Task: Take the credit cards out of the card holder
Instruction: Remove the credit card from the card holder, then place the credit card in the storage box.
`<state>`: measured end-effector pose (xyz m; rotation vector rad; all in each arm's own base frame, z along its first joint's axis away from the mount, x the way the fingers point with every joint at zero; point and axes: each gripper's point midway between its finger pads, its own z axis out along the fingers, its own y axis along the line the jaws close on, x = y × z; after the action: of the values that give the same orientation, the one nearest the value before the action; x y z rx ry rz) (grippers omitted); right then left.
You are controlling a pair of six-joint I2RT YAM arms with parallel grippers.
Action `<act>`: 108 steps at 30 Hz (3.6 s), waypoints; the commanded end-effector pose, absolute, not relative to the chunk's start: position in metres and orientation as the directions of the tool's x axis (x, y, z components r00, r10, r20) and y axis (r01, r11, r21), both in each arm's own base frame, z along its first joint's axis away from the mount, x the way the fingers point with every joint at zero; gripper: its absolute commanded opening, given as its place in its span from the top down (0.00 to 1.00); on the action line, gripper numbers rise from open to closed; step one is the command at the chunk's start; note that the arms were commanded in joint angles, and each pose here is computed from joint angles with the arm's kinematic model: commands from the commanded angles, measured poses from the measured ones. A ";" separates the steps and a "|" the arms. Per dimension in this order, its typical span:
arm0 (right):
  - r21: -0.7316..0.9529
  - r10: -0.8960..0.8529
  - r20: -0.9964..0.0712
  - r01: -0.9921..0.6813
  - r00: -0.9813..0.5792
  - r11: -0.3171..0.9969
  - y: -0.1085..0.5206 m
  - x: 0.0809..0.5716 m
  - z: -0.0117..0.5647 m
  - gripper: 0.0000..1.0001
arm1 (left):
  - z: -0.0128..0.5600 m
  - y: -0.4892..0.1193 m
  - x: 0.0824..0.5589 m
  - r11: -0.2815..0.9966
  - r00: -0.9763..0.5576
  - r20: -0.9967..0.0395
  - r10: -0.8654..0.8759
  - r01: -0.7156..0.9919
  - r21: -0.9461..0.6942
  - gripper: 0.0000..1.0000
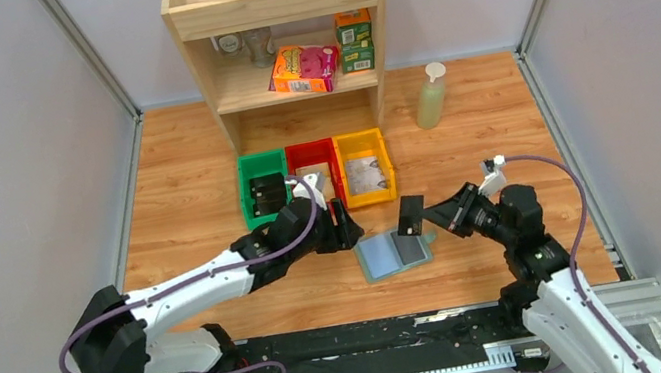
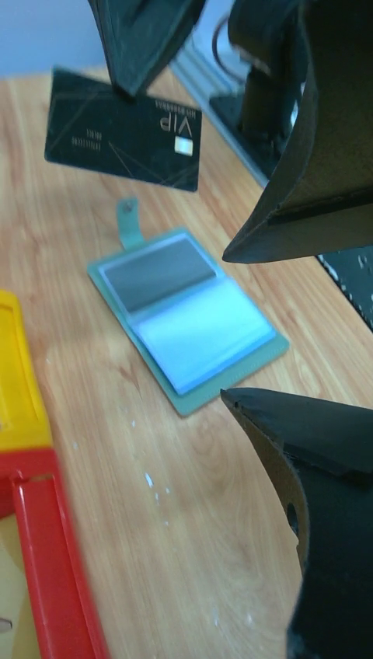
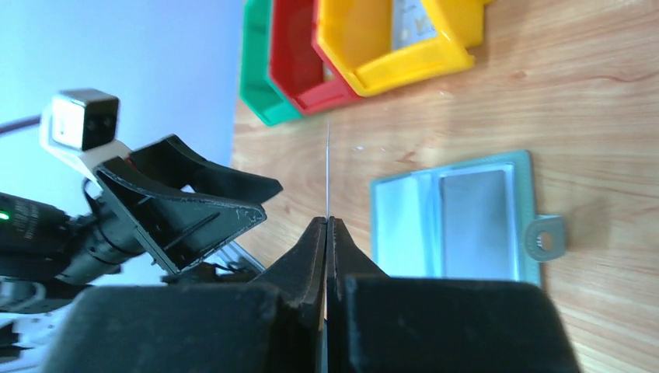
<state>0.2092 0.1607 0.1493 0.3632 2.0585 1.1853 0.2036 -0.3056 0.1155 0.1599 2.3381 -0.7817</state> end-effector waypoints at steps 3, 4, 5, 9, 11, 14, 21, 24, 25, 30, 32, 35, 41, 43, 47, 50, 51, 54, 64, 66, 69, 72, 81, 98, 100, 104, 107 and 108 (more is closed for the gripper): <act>0.934 0.742 -0.355 -0.179 -0.568 0.309 0.161 0.210 0.204 1.00 | 0.185 -0.331 0.207 0.526 -0.721 -0.550 -0.422 0.300 -0.796 0.32; 0.941 0.760 -0.336 -0.178 -0.556 0.286 0.159 0.209 0.205 1.00 | 0.191 -0.333 0.206 0.493 -0.718 -0.535 -0.444 0.303 -0.816 0.32; 0.944 0.774 -0.331 -0.194 -0.540 0.268 0.158 0.207 0.210 1.00 | 0.197 -0.336 0.204 0.445 -0.721 -0.507 -0.473 0.301 -0.844 0.31; 0.951 0.818 -0.303 -0.216 -0.489 0.223 0.152 0.204 0.218 1.00 | 0.213 -0.352 0.200 0.353 -0.726 -0.474 -0.498 0.330 -0.876 0.31; 0.953 0.830 -0.289 -0.226 -0.478 0.202 0.150 0.202 0.222 1.00 | 0.216 -0.361 0.197 0.321 -0.731 -0.466 -0.499 0.344 -0.882 0.31; 0.955 0.835 -0.279 -0.225 -0.473 0.191 0.149 0.201 0.222 1.00 | 0.218 -0.371 0.196 0.273 -0.729 -0.451 -0.516 0.359 -0.893 0.32; 0.956 0.831 -0.269 -0.241 -0.487 0.168 0.155 0.200 0.224 1.00 | 0.227 -0.389 0.195 0.189 -0.716 -0.426 -0.552 0.391 -0.901 0.34; 0.956 0.830 -0.267 -0.244 -0.490 0.164 0.156 0.200 0.224 1.00 | 0.229 -0.398 0.194 0.160 -0.727 -0.412 -0.549 0.392 -0.906 0.36; 0.955 0.830 -0.266 -0.248 -0.490 0.159 0.157 0.199 0.225 1.00 | 0.224 -0.400 0.194 0.165 -0.731 -0.412 -0.544 0.388 -0.907 0.36; 0.953 0.833 -0.266 -0.260 -0.486 0.153 0.158 0.198 0.225 1.00 | 0.231 -0.407 0.191 0.119 -0.726 -0.398 -0.561 0.405 -0.906 0.45; 0.953 0.832 -0.267 -0.259 -0.487 0.154 0.159 0.198 0.224 1.00 | 0.236 -0.408 0.191 0.101 -0.723 -0.391 -0.570 0.410 -0.906 0.50; 0.953 0.831 -0.266 -0.262 -0.489 0.151 0.160 0.197 0.223 1.00 | 0.240 -0.409 0.191 0.069 -0.720 -0.371 -0.586 0.412 -0.909 0.61; 0.951 0.829 -0.272 -0.267 -0.488 0.155 0.162 0.197 0.222 1.00 | 0.243 -0.409 0.192 0.022 -0.727 -0.331 -0.602 0.399 -0.917 0.86; 0.951 0.828 -0.277 -0.264 -0.487 0.163 0.162 0.197 0.220 0.99 | 0.240 -0.406 0.192 0.022 -0.724 -0.324 -0.609 0.392 -0.919 0.97; 0.948 0.823 -0.300 -0.250 -0.483 0.198 0.160 0.197 0.213 0.73 | 0.233 -0.394 0.192 0.061 -0.706 -0.352 -0.614 0.403 -0.913 1.00; 0.935 0.811 -0.346 -0.244 -0.472 0.257 0.157 0.196 0.208 0.46 | 0.225 -0.384 0.195 0.115 -0.724 -0.397 -0.564 0.407 -0.906 1.00; 0.931 0.806 -0.361 -0.228 -0.469 0.284 0.155 0.196 0.203 0.40 | 0.215 -0.382 0.195 0.156 -0.734 -0.416 -0.537 0.398 -0.904 1.00; 0.905 0.784 -0.424 -0.248 -0.453 0.346 0.152 0.194 0.204 0.25 | 0.198 -0.364 0.201 0.258 -0.761 -0.475 -0.442 0.399 -0.880 1.00; 0.802 0.661 -0.597 -0.327 -0.456 0.499 0.155 0.189 0.212 0.13 | 0.165 -0.244 0.222 0.690 -0.756 -0.655 0.021 0.485 -0.538 1.00; 0.788 0.640 -0.616 -0.344 -0.460 0.511 0.157 0.189 0.211 0.12 | 0.167 -0.212 0.227 0.731 -0.773 -0.630 0.069 0.470 -0.496 1.00; 0.769 0.613 -0.639 -0.363 -0.465 0.526 0.160 0.190 0.211 0.08 | 0.171 -0.171 0.242 0.764 -0.785 -0.614 0.082 0.445 -0.467 1.00; 0.754 0.591 -0.656 -0.377 -0.468 0.538 0.162 0.189 0.209 0.04 | 0.176 -0.144 0.247 0.812 -0.813 -0.566 0.135 0.419 -0.407 1.00; 0.733 0.572 -0.680 -0.406 -0.460 0.546 0.163 0.189 0.206 0.02 | 0.151 -0.111 0.298 0.887 -0.873 -0.427 0.236 0.373 -0.271 1.00; 0.718 0.561 -0.695 -0.397 -0.450 0.571 0.161 0.193 0.191 0.00 | 0.104 -0.126 0.344 0.835 -0.903 -0.274 0.331 0.416 -0.360 1.00; 0.720 0.562 -0.693 -0.397 -0.452 0.569 0.162 0.193 0.191 0.00 | 0.100 -0.125 0.347 0.839 -0.904 -0.268 0.332 0.413 -0.353 1.00; 0.719 0.558 -0.694 -0.396 -0.454 0.571 0.162 0.193 0.191 0.00 | 0.096 -0.114 0.353 0.875 -0.913 -0.246 0.325 0.389 -0.288 0.99; 0.719 0.558 -0.694 -0.396 -0.454 0.571 0.162 0.193 0.190 0.00 | 0.101 -0.104 0.357 0.903 -0.915 -0.257 0.310 0.368 -0.221 0.87; 0.720 0.559 -0.693 -0.393 -0.456 0.572 0.162 0.193 0.190 0.00 | 0.103 -0.102 0.358 0.908 -0.915 -0.261 0.307 0.364 -0.208 0.84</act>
<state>0.1905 0.1614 0.1777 0.1664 1.7800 1.1022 0.3459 -0.1129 0.0850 0.5218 2.8903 -0.4892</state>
